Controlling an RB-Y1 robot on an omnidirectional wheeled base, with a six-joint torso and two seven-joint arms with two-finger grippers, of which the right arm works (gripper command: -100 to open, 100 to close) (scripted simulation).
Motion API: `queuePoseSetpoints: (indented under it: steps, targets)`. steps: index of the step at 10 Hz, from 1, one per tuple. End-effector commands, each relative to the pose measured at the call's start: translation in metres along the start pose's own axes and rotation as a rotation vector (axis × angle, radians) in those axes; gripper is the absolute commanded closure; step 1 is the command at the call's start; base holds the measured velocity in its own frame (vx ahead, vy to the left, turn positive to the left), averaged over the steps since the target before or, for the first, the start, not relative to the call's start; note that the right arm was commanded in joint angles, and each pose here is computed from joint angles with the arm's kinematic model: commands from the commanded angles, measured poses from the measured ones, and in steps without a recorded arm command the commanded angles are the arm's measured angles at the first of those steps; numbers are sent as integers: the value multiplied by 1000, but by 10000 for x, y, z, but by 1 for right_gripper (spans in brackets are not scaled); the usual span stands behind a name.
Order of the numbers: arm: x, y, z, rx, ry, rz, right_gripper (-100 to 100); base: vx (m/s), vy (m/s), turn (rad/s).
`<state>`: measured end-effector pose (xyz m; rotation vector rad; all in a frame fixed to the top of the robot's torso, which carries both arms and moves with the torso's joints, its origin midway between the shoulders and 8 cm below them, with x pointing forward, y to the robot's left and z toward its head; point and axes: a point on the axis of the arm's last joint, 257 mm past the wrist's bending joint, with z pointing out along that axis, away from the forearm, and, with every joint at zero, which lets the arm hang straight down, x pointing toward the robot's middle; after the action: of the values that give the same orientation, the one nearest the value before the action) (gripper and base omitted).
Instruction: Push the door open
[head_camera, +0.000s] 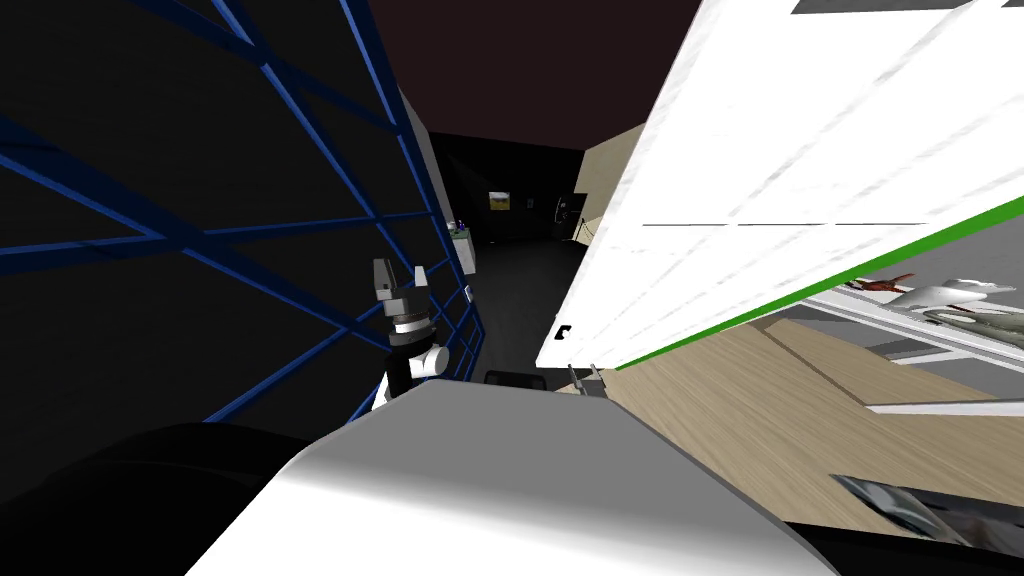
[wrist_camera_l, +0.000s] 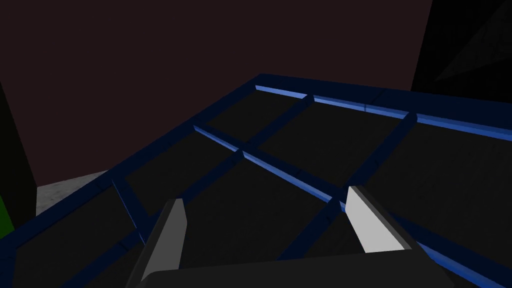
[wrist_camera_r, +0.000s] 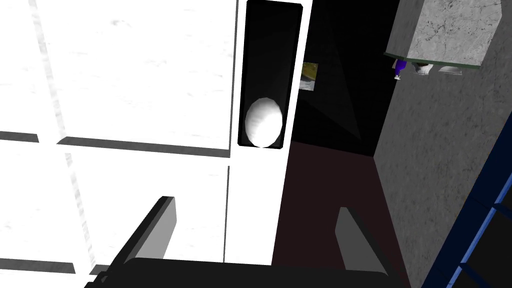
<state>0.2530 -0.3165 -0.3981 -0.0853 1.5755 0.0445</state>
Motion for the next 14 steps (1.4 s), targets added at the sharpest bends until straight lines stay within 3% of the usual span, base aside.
queuePoseSetpoints:
  steps: [1,4,7,8,9,14]
  targets:
    - [-11,-38,71,-25,7,-31,-100,133,3,-68]
    - [-14,40,214,-48,9,-44,-100,225,-4,-70]
    - [-13,310,402,-51,-2,-10,-100,201,7,-67]
    - [-10,232,363,-52,0,-18,-100,76,-4,-7]
    - [-10,232,363,-52,0,-18,100,-8,4,9]
    - [-10,232,363,-52,0,-18,100,-17,0,0]
